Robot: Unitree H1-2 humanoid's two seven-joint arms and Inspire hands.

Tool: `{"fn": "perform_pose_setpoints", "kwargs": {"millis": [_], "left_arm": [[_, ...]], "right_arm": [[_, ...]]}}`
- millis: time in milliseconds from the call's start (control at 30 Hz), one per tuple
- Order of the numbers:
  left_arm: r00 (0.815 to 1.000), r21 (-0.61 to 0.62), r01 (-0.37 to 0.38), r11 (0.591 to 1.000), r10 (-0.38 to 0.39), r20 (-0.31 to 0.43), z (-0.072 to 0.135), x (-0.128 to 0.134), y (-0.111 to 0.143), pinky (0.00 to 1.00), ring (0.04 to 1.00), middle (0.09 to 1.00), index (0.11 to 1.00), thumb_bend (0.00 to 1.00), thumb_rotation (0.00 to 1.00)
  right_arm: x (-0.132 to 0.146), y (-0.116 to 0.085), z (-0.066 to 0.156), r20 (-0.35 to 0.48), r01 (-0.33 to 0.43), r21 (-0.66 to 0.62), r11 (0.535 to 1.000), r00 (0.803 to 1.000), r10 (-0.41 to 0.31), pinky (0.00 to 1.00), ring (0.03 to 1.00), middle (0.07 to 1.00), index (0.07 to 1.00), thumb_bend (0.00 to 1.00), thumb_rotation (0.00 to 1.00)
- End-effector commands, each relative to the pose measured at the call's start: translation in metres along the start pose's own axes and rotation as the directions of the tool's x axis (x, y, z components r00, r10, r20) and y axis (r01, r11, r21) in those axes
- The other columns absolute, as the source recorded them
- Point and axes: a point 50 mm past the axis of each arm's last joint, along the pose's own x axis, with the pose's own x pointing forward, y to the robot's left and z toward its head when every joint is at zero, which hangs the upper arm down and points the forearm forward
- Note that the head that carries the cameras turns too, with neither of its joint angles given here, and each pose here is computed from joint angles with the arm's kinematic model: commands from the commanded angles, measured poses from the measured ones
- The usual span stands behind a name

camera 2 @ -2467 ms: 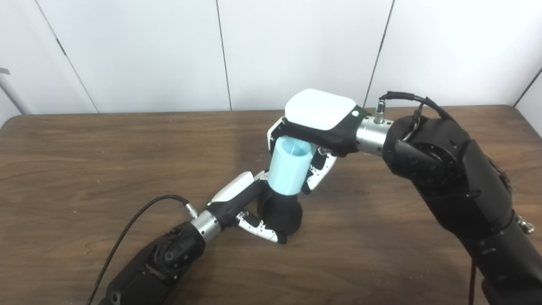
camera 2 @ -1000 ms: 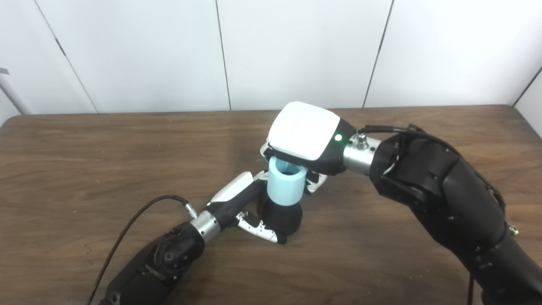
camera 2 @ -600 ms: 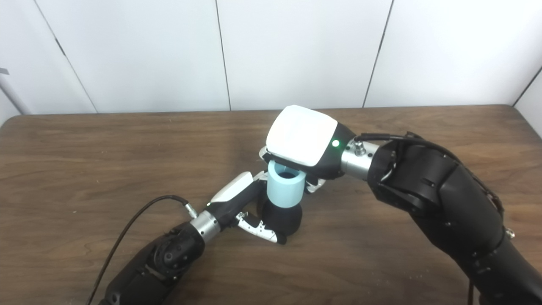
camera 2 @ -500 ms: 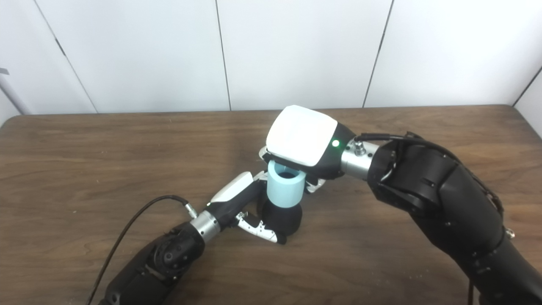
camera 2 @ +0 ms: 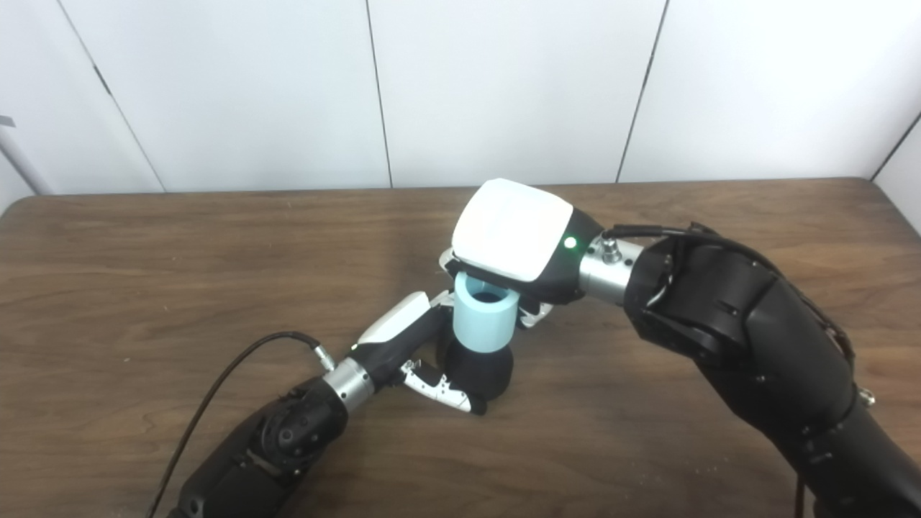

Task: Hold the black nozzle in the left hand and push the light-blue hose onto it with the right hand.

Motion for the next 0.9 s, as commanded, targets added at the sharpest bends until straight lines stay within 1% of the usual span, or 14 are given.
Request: {"fn": "perform_pose_setpoints", "kwargs": {"millis": [0,67,100,133,167,200,267,333,433,500,733,867], "left_arm": [[0.895,-0.094,0.281,0.955,-0.296,-0.333,-0.062,-0.05,-0.055,1.0,0.99,0.833,0.48,0.52,0.06],[0.895,-0.095,0.28,0.955,-0.296,-0.333,-0.063,-0.05,-0.055,1.0,0.991,0.833,0.48,0.52,0.06],[0.895,-0.096,0.28,0.955,-0.296,-0.333,-0.063,-0.05,-0.055,1.0,0.991,0.833,0.48,0.52,0.06],[0.895,-0.097,0.28,0.955,-0.296,-0.333,-0.063,-0.05,-0.055,1.0,0.991,0.83,0.48,0.52,0.06],[0.895,-0.098,0.28,0.955,-0.297,-0.333,-0.063,-0.051,-0.055,1.0,0.991,0.825,0.48,0.52,0.06],[0.895,-0.099,0.28,0.955,-0.297,-0.332,-0.063,-0.051,-0.055,1.0,0.99,0.821,0.48,0.52,0.06],[0.896,-0.1,0.279,0.955,-0.296,-0.331,-0.063,-0.052,-0.055,1.0,0.989,0.818,0.48,0.52,0.06],[0.895,-0.1,0.279,0.955,-0.297,-0.332,-0.063,-0.052,-0.055,1.0,0.989,0.817,0.48,0.52,0.06],[0.895,-0.099,0.281,0.955,-0.298,-0.333,-0.064,-0.052,-0.056,1.0,0.989,0.817,0.48,0.52,0.06],[0.895,-0.099,0.281,0.955,-0.298,-0.332,-0.064,-0.053,-0.056,1.0,0.989,0.816,0.48,0.52,0.06],[0.895,-0.094,0.285,0.954,-0.3,-0.331,-0.064,-0.053,-0.055,1.0,0.989,0.815,0.48,0.52,0.06],[0.895,-0.094,0.285,0.954,-0.3,-0.331,-0.064,-0.054,-0.055,1.0,0.989,0.816,0.48,0.52,0.06]], "right_arm": [[0.001,-0.008,-0.006,0.012,0.011,-0.013,1.0,1.0,-0.01,0.3,0.389,0.502,0.525,0.52,0.0],[-0.001,-0.01,-0.007,0.007,0.031,-0.012,0.999,1.0,-0.031,0.33,0.397,0.519,0.52,0.51,0.0],[-0.003,-0.011,-0.008,0.001,0.048,-0.024,0.999,0.999,-0.048,0.37,0.458,0.577,0.59,0.67,0.17],[-0.005,-0.012,-0.009,-0.006,0.06,-0.04,0.997,0.998,-0.06,0.46,0.546,0.637,0.656,0.79,0.32],[-0.006,-0.012,-0.009,-0.012,0.068,-0.057,0.996,0.998,-0.069,0.54,0.633,0.699,0.713,0.89,0.43],[-0.007,-0.012,-0.01,-0.017,0.073,-0.071,0.995,0.997,-0.075,0.59,0.678,0.731,0.744,0.94,0.48],[-0.009,-0.013,-0.011,-0.032,0.076,-0.091,0.993,0.996,-0.079,0.69,0.754,0.791,0.795,0.99,0.55],[-0.011,-0.014,-0.013,-0.047,0.081,-0.09,0.993,0.995,-0.086,0.77,0.813,0.847,0.83,1.0,0.6],[-0.015,-0.015,-0.015,-0.06,0.111,-0.049,0.993,0.992,-0.114,0.83,0.868,0.901,0.857,1.0,0.62],[-0.017,-0.016,-0.016,-0.068,0.131,-0.025,0.991,0.989,-0.132,0.86,0.888,0.915,0.866,1.0,0.62],[-0.027,-0.015,-0.021,-0.111,0.199,-0.02,0.98,0.974,-0.2,0.91,0.921,0.952,0.882,1.0,0.63],[-0.034,-0.014,-0.023,-0.142,0.257,-0.002,0.966,0.956,-0.255,0.93,0.941,0.977,0.895,0.98,0.65]]}}
